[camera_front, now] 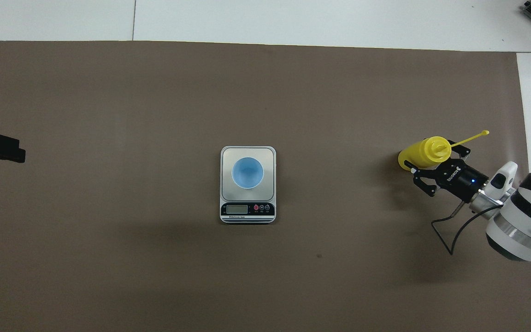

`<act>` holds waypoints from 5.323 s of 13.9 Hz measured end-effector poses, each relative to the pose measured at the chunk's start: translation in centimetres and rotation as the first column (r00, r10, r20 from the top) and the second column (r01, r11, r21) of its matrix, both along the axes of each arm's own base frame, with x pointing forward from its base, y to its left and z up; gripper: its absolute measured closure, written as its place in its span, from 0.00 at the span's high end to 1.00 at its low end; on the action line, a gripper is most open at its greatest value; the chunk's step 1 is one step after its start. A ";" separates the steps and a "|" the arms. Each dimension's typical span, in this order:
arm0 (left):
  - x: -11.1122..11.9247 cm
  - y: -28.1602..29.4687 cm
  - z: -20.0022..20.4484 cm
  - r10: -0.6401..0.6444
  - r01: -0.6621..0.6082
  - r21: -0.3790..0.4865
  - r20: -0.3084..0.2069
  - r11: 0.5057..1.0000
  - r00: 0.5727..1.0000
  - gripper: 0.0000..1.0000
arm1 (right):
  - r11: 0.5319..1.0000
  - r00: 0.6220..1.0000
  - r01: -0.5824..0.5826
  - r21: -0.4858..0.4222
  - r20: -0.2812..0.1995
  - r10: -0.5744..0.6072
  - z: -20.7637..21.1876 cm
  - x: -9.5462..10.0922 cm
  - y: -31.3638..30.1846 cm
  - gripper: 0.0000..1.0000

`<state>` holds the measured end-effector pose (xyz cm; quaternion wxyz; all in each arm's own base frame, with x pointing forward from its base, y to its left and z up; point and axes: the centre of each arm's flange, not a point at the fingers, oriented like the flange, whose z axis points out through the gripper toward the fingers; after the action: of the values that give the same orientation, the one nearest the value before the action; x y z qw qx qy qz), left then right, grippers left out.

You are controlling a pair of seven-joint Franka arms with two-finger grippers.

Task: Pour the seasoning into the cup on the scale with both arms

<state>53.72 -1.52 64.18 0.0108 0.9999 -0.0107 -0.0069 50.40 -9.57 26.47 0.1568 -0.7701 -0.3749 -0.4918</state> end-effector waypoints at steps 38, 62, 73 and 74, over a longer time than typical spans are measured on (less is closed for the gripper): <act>0.0 0.0 0.0 0.000 0.000 0.000 0.000 1.000 1.000 1.00 | 0.944 0.925 -0.136 -0.299 -0.379 0.014 19.4 5.0 -10.4 1.00; 0.0 0.0 0.0 0.000 0.000 0.000 0.000 1.000 1.000 1.00 | 0.709 0.268 0.400 -0.580 -0.666 -0.696 33.1 5.3 11.1 1.00; 0.0 0.0 0.0 0.000 0.000 0.000 0.000 1.000 1.000 1.00 | 0.619 0.208 0.461 -0.635 -0.601 -0.772 35.6 4.5 8.3 1.00; 0.0 0.0 0.0 0.000 0.000 0.000 0.000 1.000 1.000 1.00 | 0.608 0.187 0.475 -0.636 -0.602 -0.776 35.3 4.7 8.6 1.00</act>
<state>53.72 -1.52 64.18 0.0108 0.9999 -0.0107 -0.0070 55.14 -0.93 61.73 -0.0235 -0.9991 0.0360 -0.0049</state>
